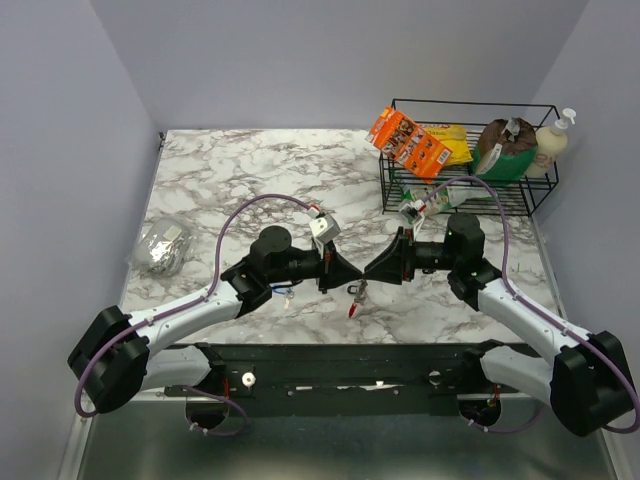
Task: Put the keys on the keyring
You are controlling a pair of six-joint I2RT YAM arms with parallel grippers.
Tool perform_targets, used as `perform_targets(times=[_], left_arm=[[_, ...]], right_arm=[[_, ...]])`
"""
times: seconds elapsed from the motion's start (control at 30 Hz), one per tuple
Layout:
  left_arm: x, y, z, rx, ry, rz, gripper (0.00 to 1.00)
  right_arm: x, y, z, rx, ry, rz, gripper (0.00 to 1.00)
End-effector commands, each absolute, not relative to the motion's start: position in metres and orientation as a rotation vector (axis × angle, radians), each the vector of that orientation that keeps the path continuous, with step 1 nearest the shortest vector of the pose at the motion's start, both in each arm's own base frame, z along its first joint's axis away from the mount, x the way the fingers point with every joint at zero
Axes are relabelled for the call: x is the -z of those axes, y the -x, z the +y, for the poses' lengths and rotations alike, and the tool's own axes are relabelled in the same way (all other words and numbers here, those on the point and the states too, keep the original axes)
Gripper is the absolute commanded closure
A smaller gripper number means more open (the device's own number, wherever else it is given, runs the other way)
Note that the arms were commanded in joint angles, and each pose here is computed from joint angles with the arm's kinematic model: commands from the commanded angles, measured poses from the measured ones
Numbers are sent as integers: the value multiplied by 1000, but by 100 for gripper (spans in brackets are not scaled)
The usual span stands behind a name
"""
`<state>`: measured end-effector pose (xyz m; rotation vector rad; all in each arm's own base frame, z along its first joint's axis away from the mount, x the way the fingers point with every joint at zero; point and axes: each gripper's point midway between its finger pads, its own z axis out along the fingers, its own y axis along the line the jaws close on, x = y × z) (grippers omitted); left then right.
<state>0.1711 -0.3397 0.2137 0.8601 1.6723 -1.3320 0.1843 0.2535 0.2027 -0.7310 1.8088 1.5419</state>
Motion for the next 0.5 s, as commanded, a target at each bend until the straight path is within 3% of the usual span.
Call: perform_targets(times=[0.0,0.07,0.3,0.37,0.47], left_arm=[[-237,-169,-344,1374,-871,1577,100],[-238,-169,-345,1379,-866,1574,100],[-245,-169,-345,1386,-858,1558,100],[-250,-171,-345,1385,-846,1555,100],[-263,-171,-345,1382,-837,1534,90]], right_arm=[[-213,-177,256,-1577,803,1744,65],[-214,-175,256,-1585,818,1737,77],[-216,-172,255,-1575,854,1718,100],[-216,-170,254,-1571,858,1718,99],[-218,-170,253,-1560,857,1712,100]])
